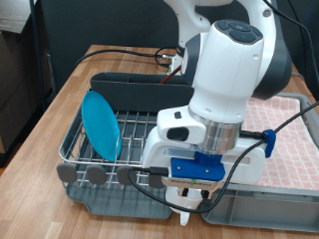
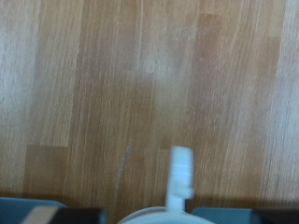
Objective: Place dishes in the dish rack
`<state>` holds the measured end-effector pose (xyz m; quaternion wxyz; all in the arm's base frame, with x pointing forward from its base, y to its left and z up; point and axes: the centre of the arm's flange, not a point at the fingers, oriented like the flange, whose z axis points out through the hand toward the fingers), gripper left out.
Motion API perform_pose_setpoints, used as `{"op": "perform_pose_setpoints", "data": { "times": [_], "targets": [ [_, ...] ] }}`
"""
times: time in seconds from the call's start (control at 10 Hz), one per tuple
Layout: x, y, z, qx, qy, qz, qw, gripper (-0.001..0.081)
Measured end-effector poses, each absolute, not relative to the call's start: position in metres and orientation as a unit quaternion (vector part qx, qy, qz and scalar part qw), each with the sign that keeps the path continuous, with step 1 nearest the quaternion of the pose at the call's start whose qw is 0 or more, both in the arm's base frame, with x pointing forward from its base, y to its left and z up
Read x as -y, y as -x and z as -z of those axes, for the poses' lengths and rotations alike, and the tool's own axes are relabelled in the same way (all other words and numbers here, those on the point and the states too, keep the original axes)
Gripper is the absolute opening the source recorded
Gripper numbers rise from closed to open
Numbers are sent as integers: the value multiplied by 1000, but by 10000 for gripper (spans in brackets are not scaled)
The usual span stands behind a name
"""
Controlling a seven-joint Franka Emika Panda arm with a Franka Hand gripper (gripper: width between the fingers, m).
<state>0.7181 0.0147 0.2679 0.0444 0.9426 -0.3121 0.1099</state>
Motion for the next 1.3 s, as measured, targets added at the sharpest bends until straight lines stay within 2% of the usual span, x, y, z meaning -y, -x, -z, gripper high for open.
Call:
{"op": "perform_pose_setpoints", "data": {
  "times": [0.1,0.2,0.3,0.4,0.5,0.6,0.7,0.8,1.3],
  "targets": [
    [-15,-719,-270,311,-943,-112,45,440],
    [-16,-719,-274,311,-943,-112,45,440],
    [-16,-719,-279,312,-943,-109,47,604],
    [-16,-719,-286,313,-943,-104,50,604],
    [-15,-718,-293,315,-942,-99,52,742],
    [-15,-717,-303,317,-942,-94,54,742],
    [-14,-715,-315,319,-942,-94,54,791],
    [-14,-713,-327,318,-942,-89,55,800],
    [-16,-701,-412,322,-943,-62,63,803]
  ]
}}
